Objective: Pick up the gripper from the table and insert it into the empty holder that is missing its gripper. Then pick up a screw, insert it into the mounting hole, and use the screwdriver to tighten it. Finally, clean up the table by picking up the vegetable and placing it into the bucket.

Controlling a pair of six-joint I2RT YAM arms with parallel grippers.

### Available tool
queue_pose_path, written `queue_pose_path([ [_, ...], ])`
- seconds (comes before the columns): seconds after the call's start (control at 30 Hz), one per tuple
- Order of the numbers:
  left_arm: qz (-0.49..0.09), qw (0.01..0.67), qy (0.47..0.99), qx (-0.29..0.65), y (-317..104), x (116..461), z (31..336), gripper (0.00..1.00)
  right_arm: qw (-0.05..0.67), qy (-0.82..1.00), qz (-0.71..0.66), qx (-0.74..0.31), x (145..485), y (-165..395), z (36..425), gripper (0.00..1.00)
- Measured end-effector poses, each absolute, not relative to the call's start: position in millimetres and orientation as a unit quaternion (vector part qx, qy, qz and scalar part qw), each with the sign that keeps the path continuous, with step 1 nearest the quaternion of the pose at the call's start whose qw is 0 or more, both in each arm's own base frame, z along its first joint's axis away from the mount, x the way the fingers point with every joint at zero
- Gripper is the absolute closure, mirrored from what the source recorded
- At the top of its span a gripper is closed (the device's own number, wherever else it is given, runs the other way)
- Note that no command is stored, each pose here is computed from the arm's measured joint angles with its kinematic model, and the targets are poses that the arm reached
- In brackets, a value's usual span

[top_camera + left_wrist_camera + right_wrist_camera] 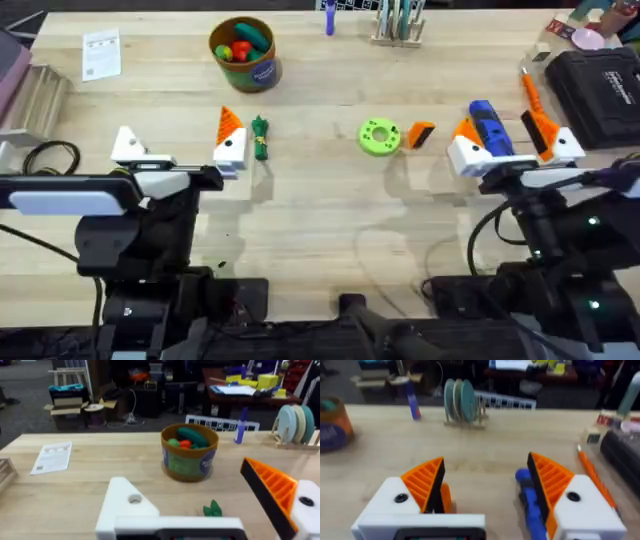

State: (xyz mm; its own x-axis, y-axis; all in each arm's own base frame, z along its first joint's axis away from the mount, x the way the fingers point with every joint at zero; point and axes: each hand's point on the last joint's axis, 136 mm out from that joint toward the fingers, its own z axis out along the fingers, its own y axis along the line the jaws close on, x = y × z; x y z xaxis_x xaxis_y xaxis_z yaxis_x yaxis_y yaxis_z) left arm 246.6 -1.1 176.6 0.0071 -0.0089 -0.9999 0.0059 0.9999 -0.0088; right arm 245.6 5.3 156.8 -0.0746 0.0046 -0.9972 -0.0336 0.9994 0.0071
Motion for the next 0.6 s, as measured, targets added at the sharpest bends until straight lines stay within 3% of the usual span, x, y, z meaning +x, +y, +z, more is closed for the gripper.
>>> queue_pose_path([
  [0.23, -0.005, 0.717, 0.697, -0.001, -1, 242, 197, 0.015, 0.750, 0.661, 0.025, -0.006, 241, 7, 218, 0.010],
  [0.4, -0.003, 0.721, 0.693, -0.003, 0, 227, 245, 0.015, 0.768, 0.640, 0.030, -0.002, 223, 7, 273, 0.010],
  [0.6, 0.004, 0.665, 0.747, -0.010, 3, 221, 278, 0.015, 0.727, 0.686, 0.032, 0.001, 208, 7, 307, 0.010],
])
